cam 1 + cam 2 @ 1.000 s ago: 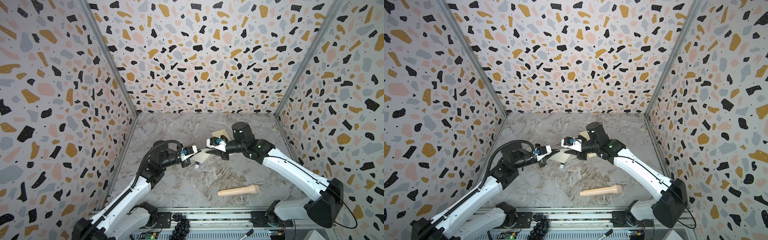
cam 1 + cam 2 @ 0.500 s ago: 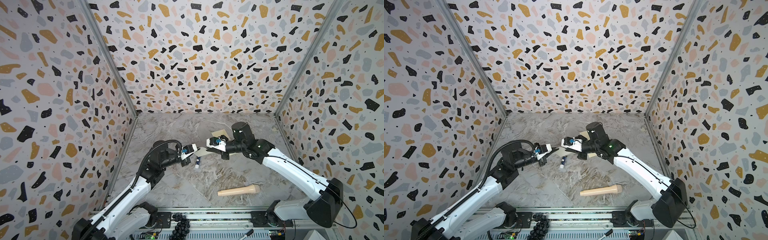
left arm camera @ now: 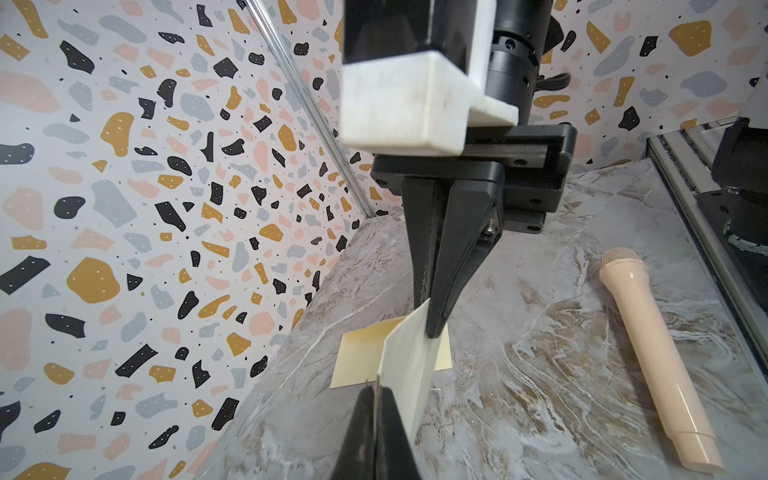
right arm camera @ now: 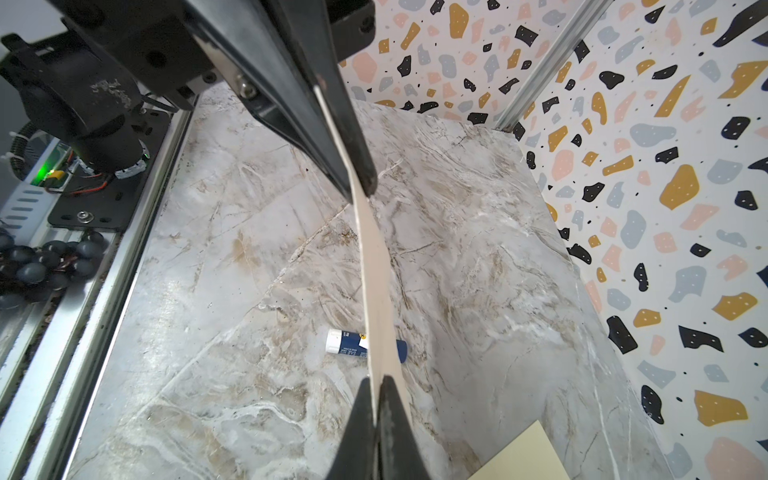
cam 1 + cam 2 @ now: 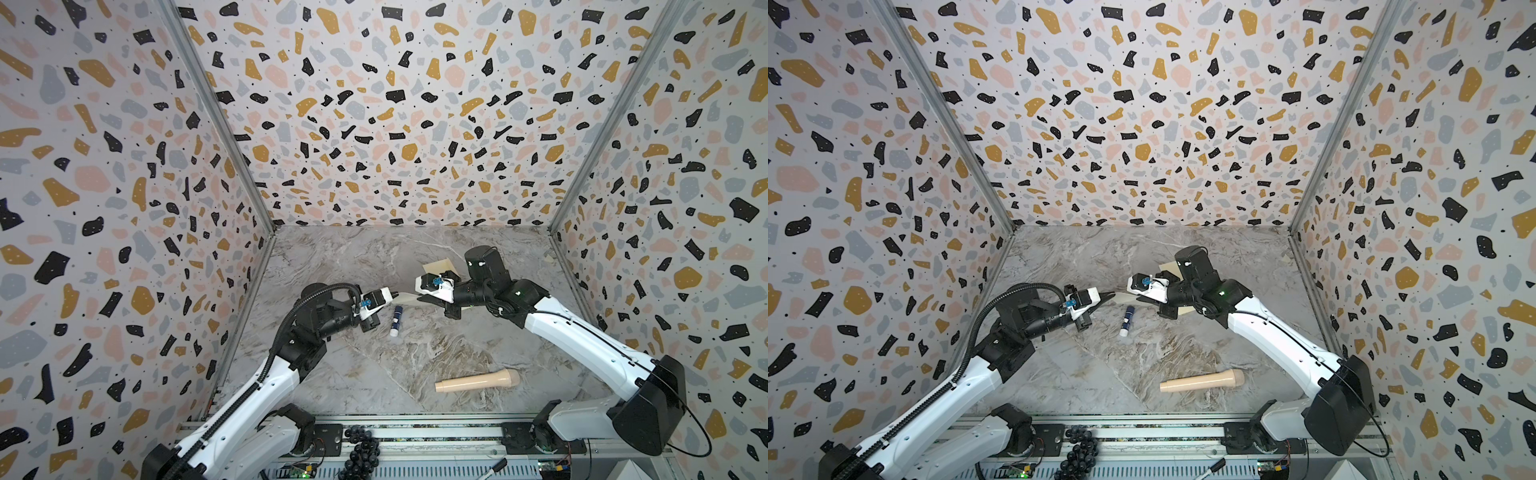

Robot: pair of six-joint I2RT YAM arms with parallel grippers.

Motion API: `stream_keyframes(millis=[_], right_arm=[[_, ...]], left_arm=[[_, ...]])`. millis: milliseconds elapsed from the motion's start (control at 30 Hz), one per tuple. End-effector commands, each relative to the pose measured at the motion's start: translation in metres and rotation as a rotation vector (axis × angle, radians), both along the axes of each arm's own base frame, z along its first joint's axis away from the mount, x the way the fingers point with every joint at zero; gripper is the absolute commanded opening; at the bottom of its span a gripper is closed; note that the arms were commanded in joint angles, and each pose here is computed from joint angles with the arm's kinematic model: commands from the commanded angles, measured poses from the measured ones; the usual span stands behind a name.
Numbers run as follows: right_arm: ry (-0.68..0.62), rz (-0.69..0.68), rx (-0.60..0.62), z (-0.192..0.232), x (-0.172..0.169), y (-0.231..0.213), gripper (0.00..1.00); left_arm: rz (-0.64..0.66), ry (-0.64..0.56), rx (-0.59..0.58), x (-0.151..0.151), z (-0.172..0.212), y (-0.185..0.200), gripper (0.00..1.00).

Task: Place the letter into the envelope and seal it

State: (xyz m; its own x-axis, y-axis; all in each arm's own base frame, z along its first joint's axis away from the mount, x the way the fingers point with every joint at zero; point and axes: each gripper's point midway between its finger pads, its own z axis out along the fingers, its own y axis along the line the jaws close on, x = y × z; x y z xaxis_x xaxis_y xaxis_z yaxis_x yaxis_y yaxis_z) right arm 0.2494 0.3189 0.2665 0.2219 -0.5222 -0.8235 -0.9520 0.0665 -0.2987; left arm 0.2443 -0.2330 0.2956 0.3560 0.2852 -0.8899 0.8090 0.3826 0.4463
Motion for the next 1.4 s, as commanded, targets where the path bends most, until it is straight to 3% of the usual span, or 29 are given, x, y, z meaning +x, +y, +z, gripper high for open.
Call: stream_keyframes(millis=[0,600,867,1000,1100,1200,1367], right_arm=[[-0.007,-0.026,-0.012,-0.003,0.005,-0.007,0.07],[0.010,-0.082,-0.056,-0.028,0.016,-0.024,0.04],[0.001,-0.072,-0.048,-0.026,0.016,-0.022,0.00],[-0.031,-0.080,-0.067,-0.025,0.018,-0.025,0.00],[-0.062,-0.066,-0.085,-0.024,0.016,-0.025,0.00],[-0.125,-0.047,-0.136,-0.027,0.011,-0.021,0.00],[-0.236,-0.017,-0.261,-0.043,0.005,-0.019,0.00]], left_arm=[[0.022,-0.056,-0.038,0.001,0.015,0.004,0.00],[0.177,-0.086,-0.045,0.018,0.020,0.021,0.00],[0.067,-0.085,-0.034,0.004,0.016,0.010,0.00],[0.002,-0.084,-0.007,-0.005,0.010,0.004,0.47],[-0.048,-0.085,-0.004,-0.011,0.009,-0.001,0.64],[-0.078,-0.049,0.011,-0.013,0.000,-0.004,0.74],[-0.069,-0.037,0.043,-0.011,-0.006,-0.003,0.79]])
